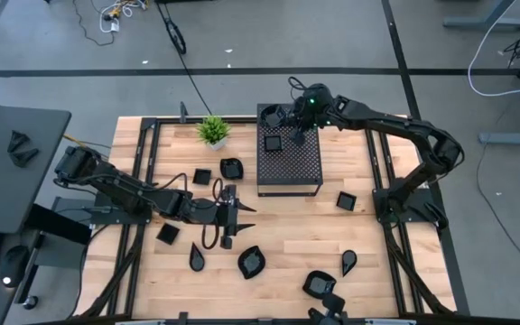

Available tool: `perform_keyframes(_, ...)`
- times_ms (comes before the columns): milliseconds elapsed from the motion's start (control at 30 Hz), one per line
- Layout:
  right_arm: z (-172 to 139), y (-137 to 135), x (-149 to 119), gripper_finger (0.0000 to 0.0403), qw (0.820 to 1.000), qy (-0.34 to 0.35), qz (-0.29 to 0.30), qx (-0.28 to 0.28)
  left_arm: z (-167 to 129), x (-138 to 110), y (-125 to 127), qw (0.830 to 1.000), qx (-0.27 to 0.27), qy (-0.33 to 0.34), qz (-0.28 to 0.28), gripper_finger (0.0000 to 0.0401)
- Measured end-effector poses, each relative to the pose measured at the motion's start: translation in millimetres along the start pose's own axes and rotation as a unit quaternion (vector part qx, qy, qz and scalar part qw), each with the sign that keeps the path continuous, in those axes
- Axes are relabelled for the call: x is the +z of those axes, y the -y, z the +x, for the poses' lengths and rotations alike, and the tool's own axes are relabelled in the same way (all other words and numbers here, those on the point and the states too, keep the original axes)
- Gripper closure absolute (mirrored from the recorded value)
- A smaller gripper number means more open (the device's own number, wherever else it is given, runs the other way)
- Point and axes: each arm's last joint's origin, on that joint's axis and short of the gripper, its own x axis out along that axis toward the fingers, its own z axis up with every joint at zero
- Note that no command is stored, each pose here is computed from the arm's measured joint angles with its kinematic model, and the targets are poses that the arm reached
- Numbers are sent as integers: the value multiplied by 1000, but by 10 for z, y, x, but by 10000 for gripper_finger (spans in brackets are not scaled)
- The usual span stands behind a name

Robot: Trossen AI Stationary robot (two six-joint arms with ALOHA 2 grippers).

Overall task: Pick & Place Mini shaped plates
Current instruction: Stack the drop shaped plate on top of the drop shaped plates on the shelf

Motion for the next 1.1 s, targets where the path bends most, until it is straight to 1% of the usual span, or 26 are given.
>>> perform_keyframes(467,-2,17,-47,397,1000,-21,7,8,0,0,1,1000,0,0,-1,208)
perform_keyframes(533,-2,19,-30,397,1000,-12,-2,9,0,0,1,1000,0,0,-1,208)
perform_keyframes(700,-5,35,66,397,999,38,0,4,-1,0,1,1000,0,0,-1,208)
perform_keyframes(800,6,49,84,397,999,49,1,1,-1,0,1,1000,0,0,-1,208)
perform_keyframes(1000,190,102,-5,396,1000,17,11,0,0,0,1,1000,0,0,0,208)
perform_keyframes(1100,213,121,-22,396,1000,12,10,-2,-1,0,2,1000,0,0,-1,208)
